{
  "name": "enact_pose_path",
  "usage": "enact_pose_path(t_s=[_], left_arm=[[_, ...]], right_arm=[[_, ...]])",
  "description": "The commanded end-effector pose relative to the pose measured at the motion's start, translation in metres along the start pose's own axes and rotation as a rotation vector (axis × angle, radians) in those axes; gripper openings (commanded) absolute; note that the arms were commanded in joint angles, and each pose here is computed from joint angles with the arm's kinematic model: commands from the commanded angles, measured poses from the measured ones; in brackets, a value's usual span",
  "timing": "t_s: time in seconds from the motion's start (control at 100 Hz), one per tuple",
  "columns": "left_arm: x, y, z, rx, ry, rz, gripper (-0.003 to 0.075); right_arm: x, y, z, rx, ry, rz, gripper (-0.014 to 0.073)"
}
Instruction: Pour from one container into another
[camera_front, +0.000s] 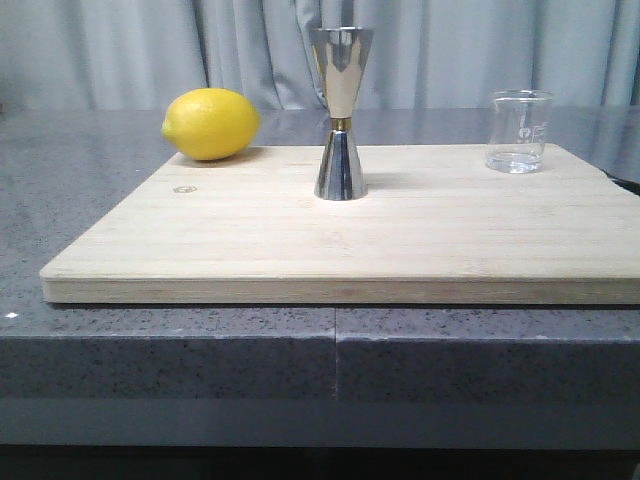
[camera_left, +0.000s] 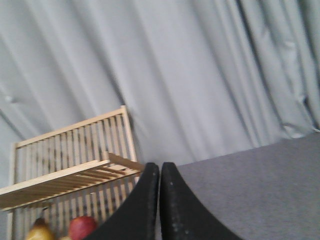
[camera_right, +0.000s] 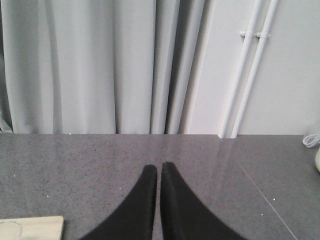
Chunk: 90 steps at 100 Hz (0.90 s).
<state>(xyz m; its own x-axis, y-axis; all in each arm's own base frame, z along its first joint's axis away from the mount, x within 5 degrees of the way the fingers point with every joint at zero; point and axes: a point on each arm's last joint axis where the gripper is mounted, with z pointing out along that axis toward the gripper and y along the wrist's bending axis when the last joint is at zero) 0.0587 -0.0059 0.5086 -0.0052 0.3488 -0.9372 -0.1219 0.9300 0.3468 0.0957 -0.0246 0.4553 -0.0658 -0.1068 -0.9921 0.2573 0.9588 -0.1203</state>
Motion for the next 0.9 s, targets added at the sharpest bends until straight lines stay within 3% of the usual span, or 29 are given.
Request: enact_pose_path(t_s=[0.0,0.11,0.25,0.51,0.63,0.89], left_arm=[[0.000,0.008,-0.005,-0.127,-0.073,-0.045,-0.0021],[0.020,0.005,-0.003,-0.154,-0.121,-0.111,-0.0021],[0.049,-0.003,0.010,-0.108,-0.168,-0.203,-0.0021],[0.089,-0.044,0.030,0.223,-0.164,-0.298,-0.0021],[0.109,-0.062,0.035,0.319,-0.121,-0.339,-0.0021],[0.168,-0.081,0.047,0.260,-0.041,-0.352,-0.0021]], right_arm=[[-0.012,-0.003,-0.004,0.018,-0.059,-0.017,-0.0013],[-0.010,-0.003,-0.004,0.020,-0.047,-0.017,-0.0013],[-0.010,-0.003,-0.004,0.020,-0.047,-0.017,-0.0013],[-0.007,-0.003,-0.004,0.021,-0.010,-0.006,-0.0013],[0.001,-0.002,-0.002,0.012,0.029,0.010,-0.0013],[0.047,0.007,-0.017,-0.041,-0.056,-0.005,-0.0013]])
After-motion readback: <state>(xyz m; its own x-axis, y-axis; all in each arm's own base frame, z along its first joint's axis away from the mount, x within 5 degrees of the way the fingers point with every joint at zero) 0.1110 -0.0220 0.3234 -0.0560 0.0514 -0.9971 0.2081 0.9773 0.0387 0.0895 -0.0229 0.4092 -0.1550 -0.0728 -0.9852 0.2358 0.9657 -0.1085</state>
